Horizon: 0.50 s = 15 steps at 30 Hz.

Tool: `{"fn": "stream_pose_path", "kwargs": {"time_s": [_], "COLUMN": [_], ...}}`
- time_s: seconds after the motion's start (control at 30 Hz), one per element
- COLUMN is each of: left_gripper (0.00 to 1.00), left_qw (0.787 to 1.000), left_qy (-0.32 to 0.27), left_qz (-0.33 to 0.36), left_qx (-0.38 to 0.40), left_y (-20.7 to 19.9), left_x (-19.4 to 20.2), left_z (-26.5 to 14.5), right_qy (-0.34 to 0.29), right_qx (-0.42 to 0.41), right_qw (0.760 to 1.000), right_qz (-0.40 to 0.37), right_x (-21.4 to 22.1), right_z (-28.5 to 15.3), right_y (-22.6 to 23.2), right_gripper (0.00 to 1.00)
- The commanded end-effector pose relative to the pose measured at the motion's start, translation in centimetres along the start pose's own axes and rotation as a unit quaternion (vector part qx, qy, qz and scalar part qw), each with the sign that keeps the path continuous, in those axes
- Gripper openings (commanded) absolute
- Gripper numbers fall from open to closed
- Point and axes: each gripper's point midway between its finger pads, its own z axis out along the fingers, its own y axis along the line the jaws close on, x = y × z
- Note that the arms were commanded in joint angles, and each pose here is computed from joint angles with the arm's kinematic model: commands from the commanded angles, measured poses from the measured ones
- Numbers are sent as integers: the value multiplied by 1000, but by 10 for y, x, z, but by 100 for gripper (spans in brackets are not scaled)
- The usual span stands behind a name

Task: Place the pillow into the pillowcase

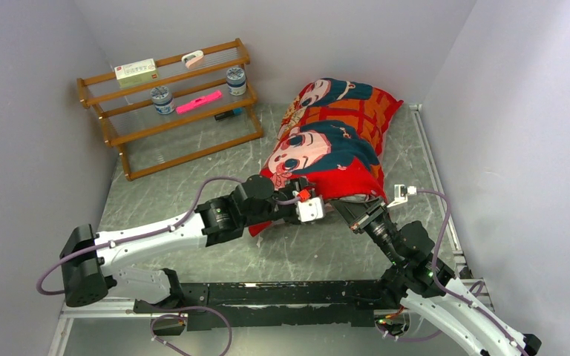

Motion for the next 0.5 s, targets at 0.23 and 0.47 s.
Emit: {"fn": "stream_pose_path", "kwargs": {"time_s": [0.23,0.47], "left_gripper": [42,5], "left_qw": [999,1000], "left_qy": [-28,-16], "left_qz": [9,20], "left_qx": [-25,11], "left_y": [4,-18], "left_x": [-25,-32], "left_z": [9,-8], "right_qy": [-50,-60], "right_qx": [-90,-89], "right_qw": [994,994], "right_qz": [27,37], "right_x": [-34,-36], "right_z": [-12,-11], "right_y": [60,58], "right_gripper": [0,0]}}
